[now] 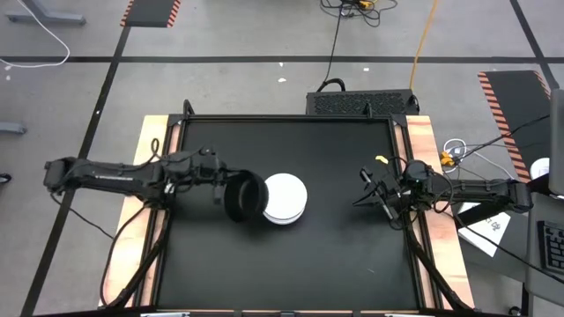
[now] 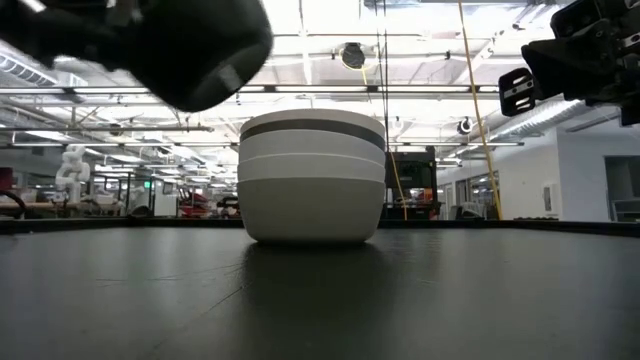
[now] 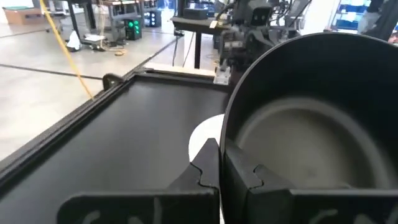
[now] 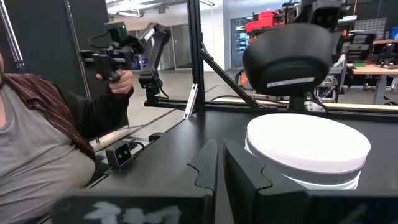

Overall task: Nest bowls inside each other
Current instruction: Stack the black bowl into the white bowl

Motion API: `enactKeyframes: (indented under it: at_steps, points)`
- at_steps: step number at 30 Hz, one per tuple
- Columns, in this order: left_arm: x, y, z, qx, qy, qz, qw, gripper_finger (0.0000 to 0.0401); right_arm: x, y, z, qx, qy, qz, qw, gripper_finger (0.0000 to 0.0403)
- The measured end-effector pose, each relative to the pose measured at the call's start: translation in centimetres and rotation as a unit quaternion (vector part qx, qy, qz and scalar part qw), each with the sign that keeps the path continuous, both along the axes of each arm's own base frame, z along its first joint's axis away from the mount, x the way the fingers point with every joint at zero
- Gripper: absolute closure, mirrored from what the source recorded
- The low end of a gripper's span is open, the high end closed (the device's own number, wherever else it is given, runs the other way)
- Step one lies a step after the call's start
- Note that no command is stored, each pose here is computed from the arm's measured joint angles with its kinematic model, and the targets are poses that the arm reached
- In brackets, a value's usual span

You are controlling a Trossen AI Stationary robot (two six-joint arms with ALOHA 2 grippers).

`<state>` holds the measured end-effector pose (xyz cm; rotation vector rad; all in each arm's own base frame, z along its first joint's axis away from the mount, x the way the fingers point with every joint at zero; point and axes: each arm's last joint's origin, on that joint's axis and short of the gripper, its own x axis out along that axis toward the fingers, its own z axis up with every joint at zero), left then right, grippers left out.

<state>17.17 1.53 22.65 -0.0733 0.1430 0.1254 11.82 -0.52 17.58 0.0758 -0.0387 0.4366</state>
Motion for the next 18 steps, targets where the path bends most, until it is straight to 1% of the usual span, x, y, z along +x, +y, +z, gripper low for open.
enactKeyframes:
  at_steps: [2,4,8,14,18]
  points:
    - [1.4,0.6,0.9,0.002,0.003,-0.006,1.0,0.04,0.0,0.0,0.0,0.0,0.0,0.0,1.0,0.0385]
    - [2.8,1.3,1.8,0.005,0.011,-0.025,1.0,0.04,0.0,0.0,0.0,0.0,0.0,0.0,1.0,0.0385]
    - [5.8,2.9,3.3,-0.003,0.027,-0.051,0.998,0.04,0.0,0.0,0.0,0.002,0.001,0.001,1.0,0.0385]
    - [10.0,5.7,3.8,-0.028,0.088,-0.069,0.993,0.04,0.0,0.0,0.0,0.003,0.002,0.001,1.0,0.0385]
    - [12.0,6.9,3.6,-0.04,0.127,-0.067,0.989,0.04,0.0,0.0,0.0,0.002,0.001,0.003,1.0,0.0385]
